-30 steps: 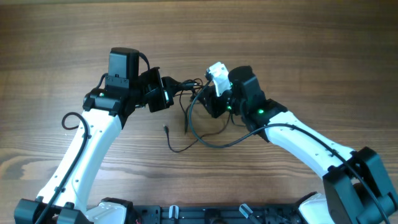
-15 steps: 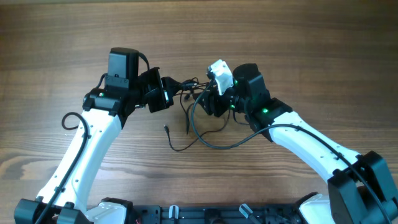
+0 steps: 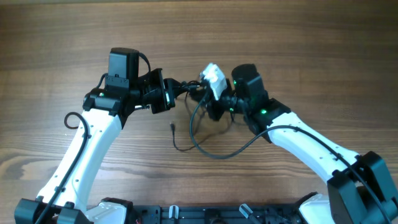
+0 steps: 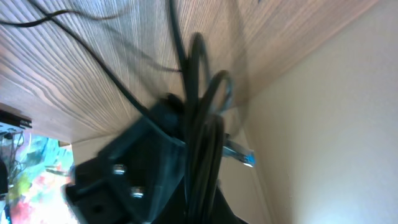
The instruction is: Untangle cables
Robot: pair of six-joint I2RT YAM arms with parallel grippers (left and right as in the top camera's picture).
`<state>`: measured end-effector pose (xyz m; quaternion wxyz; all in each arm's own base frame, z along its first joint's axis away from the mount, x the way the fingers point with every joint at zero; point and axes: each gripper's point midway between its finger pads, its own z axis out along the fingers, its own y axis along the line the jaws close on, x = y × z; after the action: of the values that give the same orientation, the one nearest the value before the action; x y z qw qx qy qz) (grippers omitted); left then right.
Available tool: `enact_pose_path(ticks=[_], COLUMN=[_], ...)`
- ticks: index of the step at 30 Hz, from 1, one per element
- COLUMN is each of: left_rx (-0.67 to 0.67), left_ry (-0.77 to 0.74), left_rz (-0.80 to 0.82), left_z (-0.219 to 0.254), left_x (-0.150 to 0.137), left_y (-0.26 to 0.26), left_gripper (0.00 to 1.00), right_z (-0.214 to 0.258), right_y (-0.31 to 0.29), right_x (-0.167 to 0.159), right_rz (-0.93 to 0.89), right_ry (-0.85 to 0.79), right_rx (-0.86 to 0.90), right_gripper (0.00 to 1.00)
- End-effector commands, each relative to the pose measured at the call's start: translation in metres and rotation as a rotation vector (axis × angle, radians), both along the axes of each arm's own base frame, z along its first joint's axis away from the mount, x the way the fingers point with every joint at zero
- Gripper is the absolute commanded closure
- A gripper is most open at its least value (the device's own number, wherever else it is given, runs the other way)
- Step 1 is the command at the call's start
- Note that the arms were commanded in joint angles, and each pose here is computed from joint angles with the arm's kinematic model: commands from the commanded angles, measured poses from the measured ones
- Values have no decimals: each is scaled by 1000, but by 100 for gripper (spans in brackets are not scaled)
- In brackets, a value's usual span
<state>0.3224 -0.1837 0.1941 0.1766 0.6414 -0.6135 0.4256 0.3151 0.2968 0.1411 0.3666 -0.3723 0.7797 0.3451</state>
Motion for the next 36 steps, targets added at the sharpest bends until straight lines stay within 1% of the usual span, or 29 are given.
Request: enact_pose_path(ticks=[1, 5, 8, 11, 12, 13, 15, 16, 17, 18, 20, 22, 24, 25, 26, 28, 29, 31, 32, 33, 36], left_rx=[-55, -65, -36, -14, -11, -10, -3, 10, 26, 49, 135, 220, 295, 307, 312, 318, 337, 401, 404, 383, 313], left_ry=[-23, -79, -91, -96, -94, -95, -102, -123, -151, -193, -349, -498, -622, -631, -625, -634, -686, -841, -926, -980, -1237], left_rz=[24, 45, 90, 120, 129, 131, 129, 113, 89, 54, -68, -185, -298, -317, -331, -352, -387, -525, -612, -635, -684], left_z=[20, 28, 26, 23, 23, 23, 23, 22, 22, 22, 22, 22, 20, 19, 16, 15, 17, 18, 20, 27, 64], left_x=[6, 18, 26, 30, 31, 32, 32, 32, 32, 31, 31, 31, 29, 27, 24, 22, 23, 19, 12, 11, 10], left_y=[-1, 5, 15, 22, 24, 25, 25, 25, 24, 23, 23, 23, 23, 23, 23, 20, 18, 8, -9, -22, -66], left_gripper=[96, 96, 96, 96, 96, 96, 96, 96, 96, 96, 96, 96, 96, 96, 96, 96, 96, 96, 96, 96, 96], right_z=[-23, -50, -61, -72, -77, -82, -84, -81, -77, -70, -50, -23, 6, 17, 36, 54, 55, 50, 40, 35, 27], right_y=[-6, -21, -30, -41, -47, -54, -60, -63, -66, -71, -85, -95, -97, -95, -92, -87, -87, -89, -96, -100, -108], right_x=[-19, -49, -72, -79, -78, -73, -64, -55, -48, -38, -15, 3, 14, 16, 14, 10, 9, 12, 18, 23, 32], right_rz=[22, 30, 52, 24, -2, -45, -142, -218, -263, -317, -425, -459, -400, -354, -263, -163, -154, -172, -243, -282, -354], right_ry=[125, 301, 421, 464, 462, 456, 485, 520, 540, 559, 596, 619, 615, 613, 609, 600, 596, 577, 570, 561, 540], right_rx=[-56, -149, -188, -256, -289, -327, -332, -302, -277, -248, -158, -33, 108, 166, 256, 332, 338, 315, 272, 248, 211], right_gripper=[96, 96, 96, 95, 94, 86, 60, 34, 22, 18, 15, 0, 0, 0, 0, 0, 0, 0, 0, 0, 0])
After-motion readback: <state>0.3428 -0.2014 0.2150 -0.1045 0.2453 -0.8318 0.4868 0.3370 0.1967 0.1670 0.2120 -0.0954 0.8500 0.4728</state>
